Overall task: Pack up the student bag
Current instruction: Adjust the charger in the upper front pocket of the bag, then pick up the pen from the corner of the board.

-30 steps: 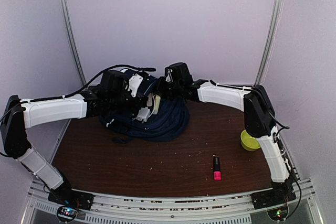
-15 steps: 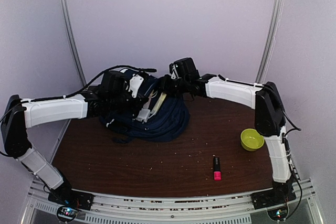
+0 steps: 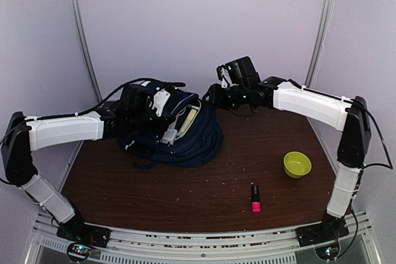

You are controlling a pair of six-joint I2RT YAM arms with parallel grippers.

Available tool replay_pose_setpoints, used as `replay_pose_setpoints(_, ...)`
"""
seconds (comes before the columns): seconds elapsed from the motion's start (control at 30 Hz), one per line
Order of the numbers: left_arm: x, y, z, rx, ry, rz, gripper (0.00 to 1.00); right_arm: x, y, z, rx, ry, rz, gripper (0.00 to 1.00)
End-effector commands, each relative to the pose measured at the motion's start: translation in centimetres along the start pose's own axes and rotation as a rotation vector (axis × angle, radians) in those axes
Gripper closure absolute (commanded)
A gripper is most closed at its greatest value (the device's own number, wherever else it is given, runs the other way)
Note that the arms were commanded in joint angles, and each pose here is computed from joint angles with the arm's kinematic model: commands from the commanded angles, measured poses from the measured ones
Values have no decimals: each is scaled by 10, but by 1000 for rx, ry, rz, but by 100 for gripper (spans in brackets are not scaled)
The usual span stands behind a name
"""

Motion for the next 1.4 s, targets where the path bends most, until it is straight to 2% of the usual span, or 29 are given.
replay_pose_setpoints(0.0, 3, 20, -5, -83, 15, 22, 100, -41, -28, -51, 4, -273, -152, 56)
replay_pose_setpoints(0.1, 2, 21, -2, -82, 5, 23, 100, -75, -73, -73, 99, -450, -236, 53)
replay_pose_setpoints(0.27, 1, 21, 0, -87, -6, 21, 100, -109, -155, -98, 326, -582, -297, 41)
replay_pose_setpoints(0.4, 0, 19, 3, -88, -7, 11, 100, -133, -205, -98, 467, -584, -238, 38)
replay_pose_setpoints(0.57, -2, 17, 6, -82, -28, -2, 100, -157, -235, -101, 553, -642, -215, 36)
replay_pose_setpoints(0.7, -2, 16, 6, -78, -19, 0, 100, -170, -266, -94, 659, -603, -168, 37)
replay_pose_setpoints(0.77, -1, 17, 6, -78, -17, 3, 100, -175, -272, -89, 684, -612, -173, 40)
replay_pose_setpoints(0.83, -1, 18, 5, -78, -17, 5, 100, -176, -276, -85, 702, -607, -173, 46)
replay_pose_setpoints(0.97, 0, 19, 2, -77, -12, 13, 100, -174, -273, -84, 695, -606, -180, 72)
replay_pose_setpoints(1.03, 0, 19, 1, -77, -8, 16, 100, -171, -265, -85, 673, -609, -191, 80)
replay_pose_setpoints(1.13, 0, 20, 0, -80, -9, 17, 100, -162, -250, -85, 642, -588, -197, 87)
replay_pose_setpoints(1.23, 1, 21, -2, -83, -7, 21, 100, -142, -229, -79, 617, -497, -182, 88)
replay_pose_setpoints(1.37, 2, 22, -6, -89, -1, 30, 100, -81, -187, -56, 535, -164, -92, 89)
Point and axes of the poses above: each gripper's point midway between its finger pads, its own z axis out along the fingers, its own x axis along the line the jaws close on, y = z × x, the point moved 6 cm from there along -z, back along the fingers, and after that the axes turned 10 degrees about z, right-handed, at the moved point
